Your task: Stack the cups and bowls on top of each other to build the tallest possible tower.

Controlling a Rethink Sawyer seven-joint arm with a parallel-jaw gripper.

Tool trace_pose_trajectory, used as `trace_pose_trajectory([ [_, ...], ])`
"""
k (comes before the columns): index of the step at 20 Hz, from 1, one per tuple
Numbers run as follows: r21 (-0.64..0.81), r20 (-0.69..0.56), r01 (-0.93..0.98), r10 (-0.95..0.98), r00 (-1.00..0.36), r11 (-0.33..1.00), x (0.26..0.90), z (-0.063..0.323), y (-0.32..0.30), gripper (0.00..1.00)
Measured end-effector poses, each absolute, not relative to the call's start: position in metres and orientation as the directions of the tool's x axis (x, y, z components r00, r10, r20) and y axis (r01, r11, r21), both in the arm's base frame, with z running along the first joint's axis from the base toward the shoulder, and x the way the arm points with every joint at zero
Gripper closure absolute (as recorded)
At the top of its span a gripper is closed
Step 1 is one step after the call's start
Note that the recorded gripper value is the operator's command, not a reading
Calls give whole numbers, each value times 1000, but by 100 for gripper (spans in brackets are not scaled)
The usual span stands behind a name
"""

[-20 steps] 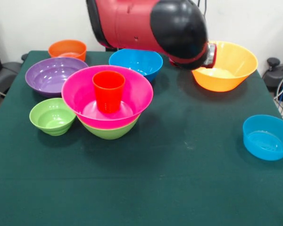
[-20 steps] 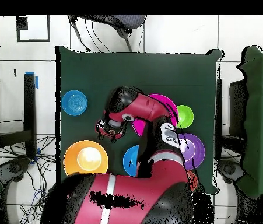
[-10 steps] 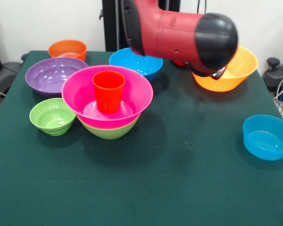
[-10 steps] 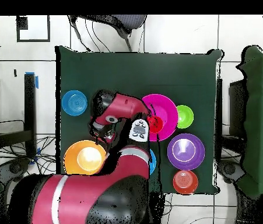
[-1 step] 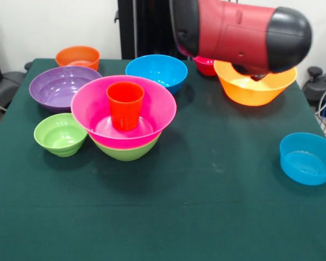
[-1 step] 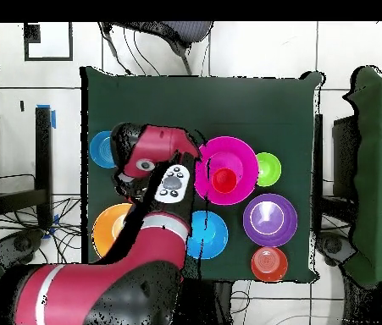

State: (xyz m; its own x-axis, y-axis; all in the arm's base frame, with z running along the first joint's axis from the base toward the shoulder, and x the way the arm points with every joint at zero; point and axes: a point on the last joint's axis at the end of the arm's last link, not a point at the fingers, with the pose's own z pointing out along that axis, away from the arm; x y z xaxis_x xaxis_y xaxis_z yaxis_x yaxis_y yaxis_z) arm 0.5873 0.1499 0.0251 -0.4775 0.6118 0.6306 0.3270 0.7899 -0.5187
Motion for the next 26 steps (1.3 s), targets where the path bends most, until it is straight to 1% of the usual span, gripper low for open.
trace_pose_trajectory([
  [2, -560, 621, 295, 628, -469, 774, 591, 40, 154, 0],
  [6, -587, 611, 273, 638, -469, 762, 597, 52, 154, 0],
  [16, -630, 535, 271, 660, -528, 728, 609, 67, 147, 0],
  [26, -650, 420, 302, 661, -622, 697, 613, 56, 155, 0],
])
